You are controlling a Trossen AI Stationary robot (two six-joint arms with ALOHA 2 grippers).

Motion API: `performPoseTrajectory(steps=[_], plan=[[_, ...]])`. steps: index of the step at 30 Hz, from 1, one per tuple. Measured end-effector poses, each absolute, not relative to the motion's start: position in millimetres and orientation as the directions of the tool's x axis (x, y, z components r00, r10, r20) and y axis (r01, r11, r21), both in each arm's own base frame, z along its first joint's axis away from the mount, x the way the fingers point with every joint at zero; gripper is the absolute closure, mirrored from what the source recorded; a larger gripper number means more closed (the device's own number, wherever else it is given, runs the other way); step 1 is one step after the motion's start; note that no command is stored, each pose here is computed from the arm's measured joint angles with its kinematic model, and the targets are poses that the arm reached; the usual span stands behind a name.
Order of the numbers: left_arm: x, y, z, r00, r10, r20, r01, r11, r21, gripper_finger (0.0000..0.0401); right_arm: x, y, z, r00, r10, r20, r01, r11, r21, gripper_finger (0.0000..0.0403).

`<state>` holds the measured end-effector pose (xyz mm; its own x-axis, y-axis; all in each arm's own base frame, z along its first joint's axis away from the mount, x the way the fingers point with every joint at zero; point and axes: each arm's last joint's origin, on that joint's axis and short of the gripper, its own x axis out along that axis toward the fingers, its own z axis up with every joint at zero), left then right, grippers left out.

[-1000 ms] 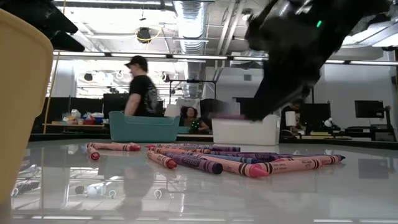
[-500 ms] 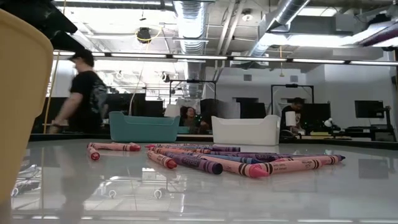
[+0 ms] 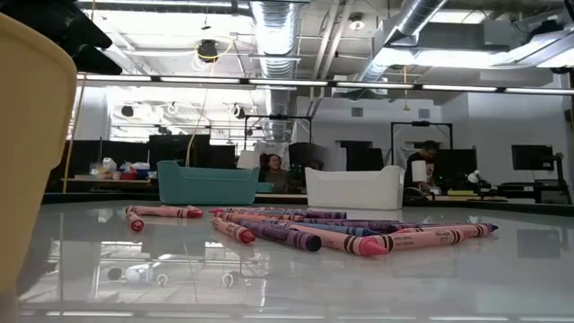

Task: Sort crayons
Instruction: Put the purple crayon into the blue bin

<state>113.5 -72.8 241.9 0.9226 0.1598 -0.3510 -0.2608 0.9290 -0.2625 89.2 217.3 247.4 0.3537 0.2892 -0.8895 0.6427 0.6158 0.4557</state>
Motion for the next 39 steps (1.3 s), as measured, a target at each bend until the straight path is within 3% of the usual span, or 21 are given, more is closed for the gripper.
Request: performPoseTrajectory(steps=[12, 25, 32, 35, 39], plan=[[113.4, -72.7, 241.8, 0.922, 0.161, -0.351, -0.261, 0.929, -0.261, 0.0173, 90.2, 231.1, 227.9, 0.217, 0.278, -0.936, 0.669, 0.655, 0.35, 0.0393], [113.4, -72.7, 241.8, 0.922, 0.163, -0.351, -0.263, 0.929, -0.26, 0.0173, 105.4, 235.7, 232.3, 0.276, 0.361, -0.891, 0.594, 0.664, 0.454, 0.0304], [113.4, -72.6, 241.8, 0.922, 0.163, -0.351, -0.263, 0.929, -0.259, 0.0173, 149.2, 224.2, 239.9, 0.485, 0.345, -0.804, 0.473, 0.67, 0.573, 0.0301], [113.4, -72.6, 241.8, 0.922, 0.164, -0.351, -0.263, 0.929, -0.259, 0.0173, 177.3, 211.5, 245.5, 0.596, 0.309, -0.741, 0.359, 0.724, 0.59, 0.0301], [113.4, -72.6, 241.8, 0.922, 0.163, -0.351, -0.263, 0.929, -0.259, 0.0173, 213.5, 188.1, 251.2, 0.717, 0.219, -0.662, 0.207, 0.839, 0.503, 0.0301]])
